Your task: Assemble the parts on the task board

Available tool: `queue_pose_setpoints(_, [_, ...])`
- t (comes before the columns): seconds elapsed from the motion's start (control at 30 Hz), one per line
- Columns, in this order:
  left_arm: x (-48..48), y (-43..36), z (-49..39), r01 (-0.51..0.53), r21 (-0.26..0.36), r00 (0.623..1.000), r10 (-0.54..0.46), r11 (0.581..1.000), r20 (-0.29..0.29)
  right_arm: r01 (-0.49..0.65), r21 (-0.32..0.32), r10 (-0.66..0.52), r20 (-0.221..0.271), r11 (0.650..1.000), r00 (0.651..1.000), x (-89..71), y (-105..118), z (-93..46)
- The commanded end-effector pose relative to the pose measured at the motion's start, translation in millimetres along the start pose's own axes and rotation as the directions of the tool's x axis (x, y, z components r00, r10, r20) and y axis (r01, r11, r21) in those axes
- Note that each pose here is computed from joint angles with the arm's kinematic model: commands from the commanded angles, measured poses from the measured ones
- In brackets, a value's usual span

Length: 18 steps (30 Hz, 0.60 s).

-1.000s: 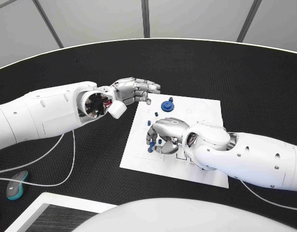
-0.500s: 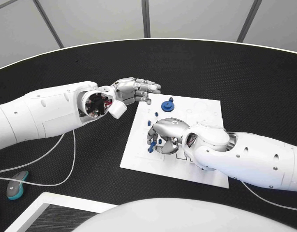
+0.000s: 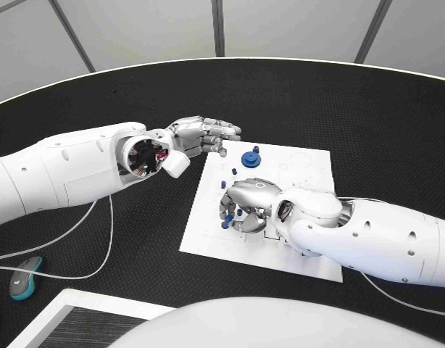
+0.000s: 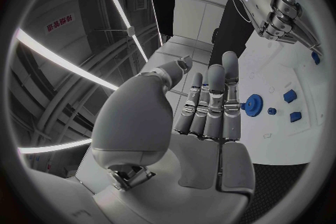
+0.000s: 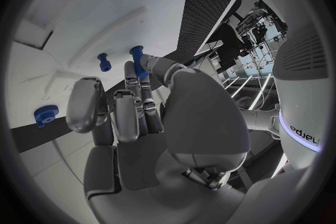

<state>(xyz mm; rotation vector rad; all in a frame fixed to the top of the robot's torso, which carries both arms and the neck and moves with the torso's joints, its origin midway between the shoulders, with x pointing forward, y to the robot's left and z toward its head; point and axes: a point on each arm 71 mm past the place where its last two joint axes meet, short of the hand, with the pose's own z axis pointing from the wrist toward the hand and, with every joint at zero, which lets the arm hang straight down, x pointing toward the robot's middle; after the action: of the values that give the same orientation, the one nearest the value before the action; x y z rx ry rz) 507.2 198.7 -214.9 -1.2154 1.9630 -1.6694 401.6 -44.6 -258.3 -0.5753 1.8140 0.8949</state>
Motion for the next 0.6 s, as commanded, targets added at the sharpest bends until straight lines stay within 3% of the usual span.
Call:
queue_pose_setpoints(0.03, [0.1, 0.0, 0.2, 0.0, 0.0, 1.0, 0.0, 1.0, -0.001, 0.001, -0.001, -0.001, -0.01, 1.0, 1.0, 1.1, 0.4, 0.1])
queue_pose_setpoints(0.6, [-0.1, 0.0, 0.7, 0.0, -0.001, 1.0, 0.0, 1.0, -0.001, 0.039, -0.007, -0.039, -0.018, 0.999, 0.999, 4.0, 3.4, 2.1])
